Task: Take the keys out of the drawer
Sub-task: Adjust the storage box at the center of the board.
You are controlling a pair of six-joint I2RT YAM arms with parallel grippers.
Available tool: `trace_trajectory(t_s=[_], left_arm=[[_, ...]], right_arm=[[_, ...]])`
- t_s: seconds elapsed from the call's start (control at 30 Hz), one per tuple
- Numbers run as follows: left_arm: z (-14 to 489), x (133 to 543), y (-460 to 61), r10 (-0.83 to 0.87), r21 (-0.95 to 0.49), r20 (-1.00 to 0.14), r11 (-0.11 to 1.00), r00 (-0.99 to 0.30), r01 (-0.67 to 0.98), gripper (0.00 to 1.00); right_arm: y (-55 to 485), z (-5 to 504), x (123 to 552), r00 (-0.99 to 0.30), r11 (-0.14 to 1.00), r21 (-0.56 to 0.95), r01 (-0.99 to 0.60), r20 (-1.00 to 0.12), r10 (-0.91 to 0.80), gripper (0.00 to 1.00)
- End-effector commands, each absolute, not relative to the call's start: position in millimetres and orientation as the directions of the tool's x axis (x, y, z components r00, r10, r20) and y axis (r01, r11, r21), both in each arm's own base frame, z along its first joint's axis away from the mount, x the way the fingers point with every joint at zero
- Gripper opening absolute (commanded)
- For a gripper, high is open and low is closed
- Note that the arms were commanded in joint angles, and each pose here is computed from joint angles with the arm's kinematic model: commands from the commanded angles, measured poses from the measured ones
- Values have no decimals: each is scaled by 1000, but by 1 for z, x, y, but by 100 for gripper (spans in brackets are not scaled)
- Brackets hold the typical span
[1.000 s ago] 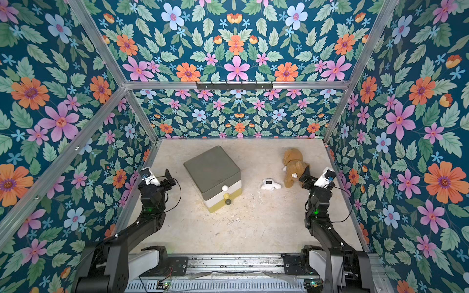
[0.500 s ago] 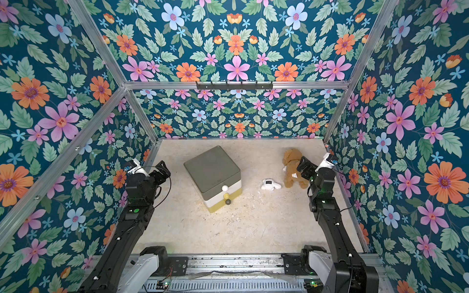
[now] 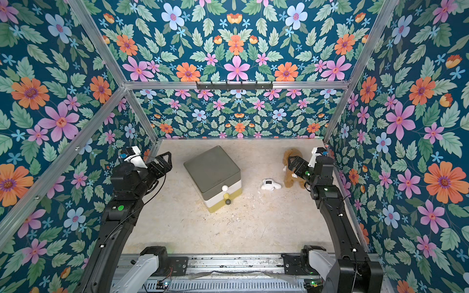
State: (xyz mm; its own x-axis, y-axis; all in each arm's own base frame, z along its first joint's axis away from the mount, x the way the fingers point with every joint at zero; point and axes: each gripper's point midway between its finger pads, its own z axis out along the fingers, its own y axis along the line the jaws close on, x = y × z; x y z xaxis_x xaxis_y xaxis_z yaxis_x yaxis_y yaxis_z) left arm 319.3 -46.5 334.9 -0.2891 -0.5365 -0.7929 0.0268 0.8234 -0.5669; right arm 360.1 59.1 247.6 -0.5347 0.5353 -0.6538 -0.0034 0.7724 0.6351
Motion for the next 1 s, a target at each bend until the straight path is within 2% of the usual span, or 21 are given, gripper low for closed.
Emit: trace_trajectory(t_s=[0.0,0.17,0.33,0.63,0.8,0.97], left_arm=[[321,319,-74,-515,-576,-763,816,-391,50,99],[306,326,-131,-371,-480,-780,872,-505,100,99],[300,341,-145,-293,-426,-756,899,-585,102,99],[301,379,-145,-179,-320,-714,943,-677,87,100],[293,402,-115,-248,-386,-671,922,-699,43,99],[284,414,-105,-235,-372,-660,927,-714,39,99]], right_arm=[[85,245,350,-625,733,678,-50,-594,507,99],[117,249,340,-694,685,722,-93,-541,476,99],[162,257,322,-775,624,766,-151,-484,407,99],[223,267,301,-863,520,834,-185,-391,319,99],[247,274,299,-886,514,839,-178,-364,287,99],[268,274,292,-909,503,851,-151,-319,268,99]])
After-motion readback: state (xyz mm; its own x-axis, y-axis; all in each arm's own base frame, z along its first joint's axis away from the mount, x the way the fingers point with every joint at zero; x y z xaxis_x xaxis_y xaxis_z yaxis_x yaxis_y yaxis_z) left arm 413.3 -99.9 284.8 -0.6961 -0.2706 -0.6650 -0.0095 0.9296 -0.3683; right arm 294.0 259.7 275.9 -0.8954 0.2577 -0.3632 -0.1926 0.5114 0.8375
